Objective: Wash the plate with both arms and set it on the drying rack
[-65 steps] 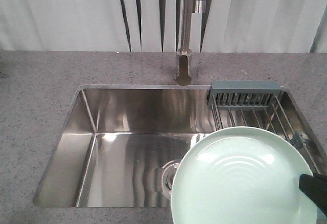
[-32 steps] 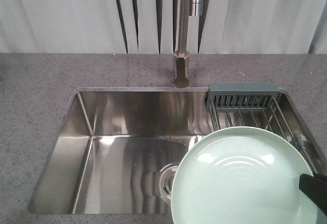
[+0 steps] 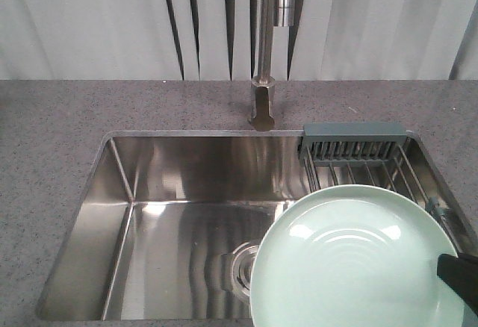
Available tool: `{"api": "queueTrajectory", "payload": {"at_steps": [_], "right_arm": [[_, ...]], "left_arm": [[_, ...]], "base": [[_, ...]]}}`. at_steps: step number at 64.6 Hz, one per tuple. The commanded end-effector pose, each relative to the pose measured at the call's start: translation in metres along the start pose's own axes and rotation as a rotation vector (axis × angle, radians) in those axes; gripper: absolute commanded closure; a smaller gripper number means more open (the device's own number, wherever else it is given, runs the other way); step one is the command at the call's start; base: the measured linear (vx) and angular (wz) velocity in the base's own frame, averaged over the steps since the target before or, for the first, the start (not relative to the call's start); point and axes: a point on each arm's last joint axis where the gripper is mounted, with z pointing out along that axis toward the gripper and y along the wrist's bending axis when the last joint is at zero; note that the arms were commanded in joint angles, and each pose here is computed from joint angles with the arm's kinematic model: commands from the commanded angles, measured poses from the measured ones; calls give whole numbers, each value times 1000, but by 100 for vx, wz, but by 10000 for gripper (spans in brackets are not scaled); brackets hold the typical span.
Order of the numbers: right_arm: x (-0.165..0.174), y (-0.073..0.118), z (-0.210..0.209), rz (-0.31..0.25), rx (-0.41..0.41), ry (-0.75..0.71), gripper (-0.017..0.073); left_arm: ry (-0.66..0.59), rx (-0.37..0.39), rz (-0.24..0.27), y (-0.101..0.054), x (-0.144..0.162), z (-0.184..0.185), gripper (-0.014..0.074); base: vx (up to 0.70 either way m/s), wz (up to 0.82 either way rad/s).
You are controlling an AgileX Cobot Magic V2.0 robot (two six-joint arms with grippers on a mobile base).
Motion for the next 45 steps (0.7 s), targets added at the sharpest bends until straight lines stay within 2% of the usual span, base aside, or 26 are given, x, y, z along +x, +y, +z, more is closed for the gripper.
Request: {"api": "queueTrajectory", "payload": {"at_steps": [1,45], "right_arm": [[-13,-1,-3,21,17,-78,561],[-13,-1,-3,21,17,-78,561]], "left_arm": [[-107,19,-8,-2,-16,-3,600],[-107,19,-8,-2,-16,-3,600]], "base": [[1,-1],[1,0]]}}
